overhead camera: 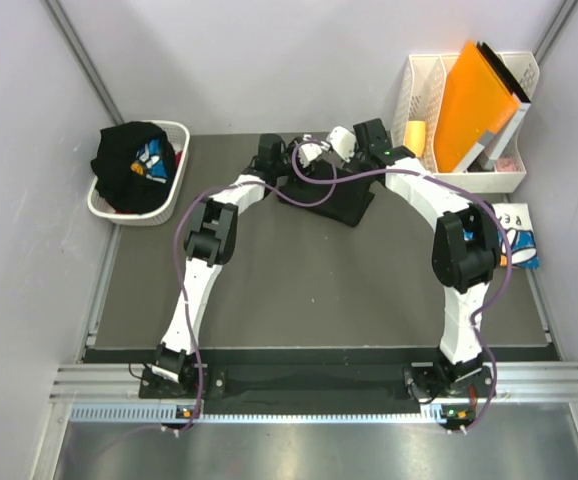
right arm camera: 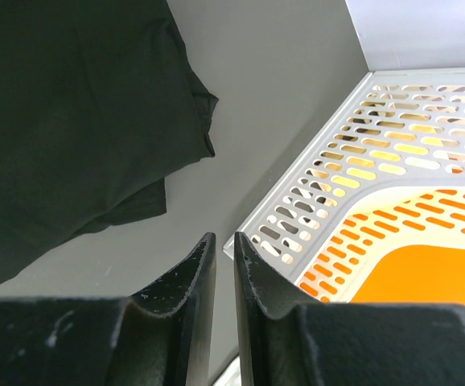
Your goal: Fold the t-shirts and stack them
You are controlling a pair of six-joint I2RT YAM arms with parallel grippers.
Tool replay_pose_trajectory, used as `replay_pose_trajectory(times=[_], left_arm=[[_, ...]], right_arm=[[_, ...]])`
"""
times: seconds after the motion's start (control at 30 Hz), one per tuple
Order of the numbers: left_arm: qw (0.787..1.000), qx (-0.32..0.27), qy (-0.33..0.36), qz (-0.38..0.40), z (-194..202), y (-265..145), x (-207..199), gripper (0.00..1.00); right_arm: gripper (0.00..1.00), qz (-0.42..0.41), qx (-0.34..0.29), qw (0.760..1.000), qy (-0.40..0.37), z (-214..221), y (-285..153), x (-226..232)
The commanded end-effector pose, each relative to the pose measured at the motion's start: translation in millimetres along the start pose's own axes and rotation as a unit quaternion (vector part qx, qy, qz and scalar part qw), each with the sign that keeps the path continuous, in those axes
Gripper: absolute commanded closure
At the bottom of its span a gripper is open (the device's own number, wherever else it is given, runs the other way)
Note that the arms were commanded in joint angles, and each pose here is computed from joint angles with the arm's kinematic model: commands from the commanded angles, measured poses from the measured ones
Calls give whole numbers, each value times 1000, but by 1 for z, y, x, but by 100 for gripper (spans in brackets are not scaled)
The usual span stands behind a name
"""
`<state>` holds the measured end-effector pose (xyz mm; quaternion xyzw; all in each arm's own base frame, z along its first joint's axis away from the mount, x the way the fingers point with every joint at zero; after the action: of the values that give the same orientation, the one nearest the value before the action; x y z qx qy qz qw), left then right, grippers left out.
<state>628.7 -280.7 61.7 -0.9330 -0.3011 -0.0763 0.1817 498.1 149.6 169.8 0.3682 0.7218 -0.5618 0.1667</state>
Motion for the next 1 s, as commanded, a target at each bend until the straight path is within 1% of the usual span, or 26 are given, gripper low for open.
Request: replay_pose_trajectory(times=[0.0, 0.07, 0.1, 0.13, 0.2, 0.37, 0.4, 0.57, 0.77, 0.83, 0.87, 0.97], left_arm=[[997, 39, 35, -61, -2, -8, 20, 37], [994, 44, 37, -97, -8, -15, 34, 35], [992, 38, 39, -111, -12, -17, 39, 29], [991, 40, 37, -125, -11, -21, 43, 20], [985, 31, 40, -165, -22, -33, 59, 19], [974, 37, 54, -217, -24, -55, 79, 23], [969, 47, 62, -236, -22, -59, 85, 23], [952, 40, 77, -294, -30, -72, 105, 23], [951, 0, 62, -304, -46, -77, 108, 20], [949, -3, 62, -309, -47, -79, 109, 20], [947, -7, 60, -315, -50, -81, 110, 20], [931, -16, 63, -358, -59, -92, 122, 20]], right_arm=[[84, 33, -30, 999, 6, -21, -7, -19], [83, 30, -31, 999, 7, -21, -6, -18], [83, 29, -31, 999, 8, -21, -5, -17], [82, 28, -31, 999, 8, -21, -5, -17], [82, 27, -31, 999, 7, -21, -5, -16], [81, 28, -34, 999, 9, -22, -6, -17], [80, 29, -34, 999, 9, -22, -7, -18], [80, 29, -30, 999, 8, -20, -9, -17], [80, 23, -30, 999, 4, -21, -9, -11], [80, 22, -30, 999, 4, -21, -9, -10], [80, 21, -29, 999, 4, -20, -9, -9], [80, 18, -25, 1000, 3, -17, -8, -6]])
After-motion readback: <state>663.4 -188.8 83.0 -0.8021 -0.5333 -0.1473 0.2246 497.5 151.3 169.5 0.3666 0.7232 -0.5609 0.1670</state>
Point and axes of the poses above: each gripper's point midway between its finger pads, its own y axis out along the fingers, its own x axis along the line the jaws close on, z = x × y, the point moved 3 cm from there along -y, back along the fingers, and after that the axes turned 12 degrees about -y, right-handed, at the moved point
